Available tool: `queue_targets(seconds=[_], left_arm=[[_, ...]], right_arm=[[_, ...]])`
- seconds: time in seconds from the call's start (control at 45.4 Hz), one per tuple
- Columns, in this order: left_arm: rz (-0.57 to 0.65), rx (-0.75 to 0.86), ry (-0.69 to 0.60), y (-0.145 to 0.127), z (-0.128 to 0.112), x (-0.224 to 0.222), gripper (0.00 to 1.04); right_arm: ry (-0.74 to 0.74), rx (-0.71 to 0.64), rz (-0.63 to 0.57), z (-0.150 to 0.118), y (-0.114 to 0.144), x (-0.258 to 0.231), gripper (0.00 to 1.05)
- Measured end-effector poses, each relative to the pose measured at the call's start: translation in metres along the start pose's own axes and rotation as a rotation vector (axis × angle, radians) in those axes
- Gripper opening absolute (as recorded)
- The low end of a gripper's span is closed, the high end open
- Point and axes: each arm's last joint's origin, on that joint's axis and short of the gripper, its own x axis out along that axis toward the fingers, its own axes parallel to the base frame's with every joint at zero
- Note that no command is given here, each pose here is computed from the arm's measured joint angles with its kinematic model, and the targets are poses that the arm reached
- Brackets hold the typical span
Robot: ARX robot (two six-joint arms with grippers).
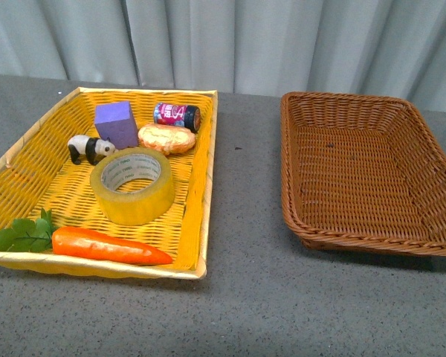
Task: Move tape to another basket
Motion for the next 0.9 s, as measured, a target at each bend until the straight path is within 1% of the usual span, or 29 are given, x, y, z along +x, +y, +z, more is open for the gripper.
queue_targets(seconds=[0.903], left_arm=[[0.000,0.000,0.000,0.0000,0.0000,0.0000,0.98]], right_arm=[[0.000,0.000,0.000,0.0000,0.0000,0.0000,0.96]])
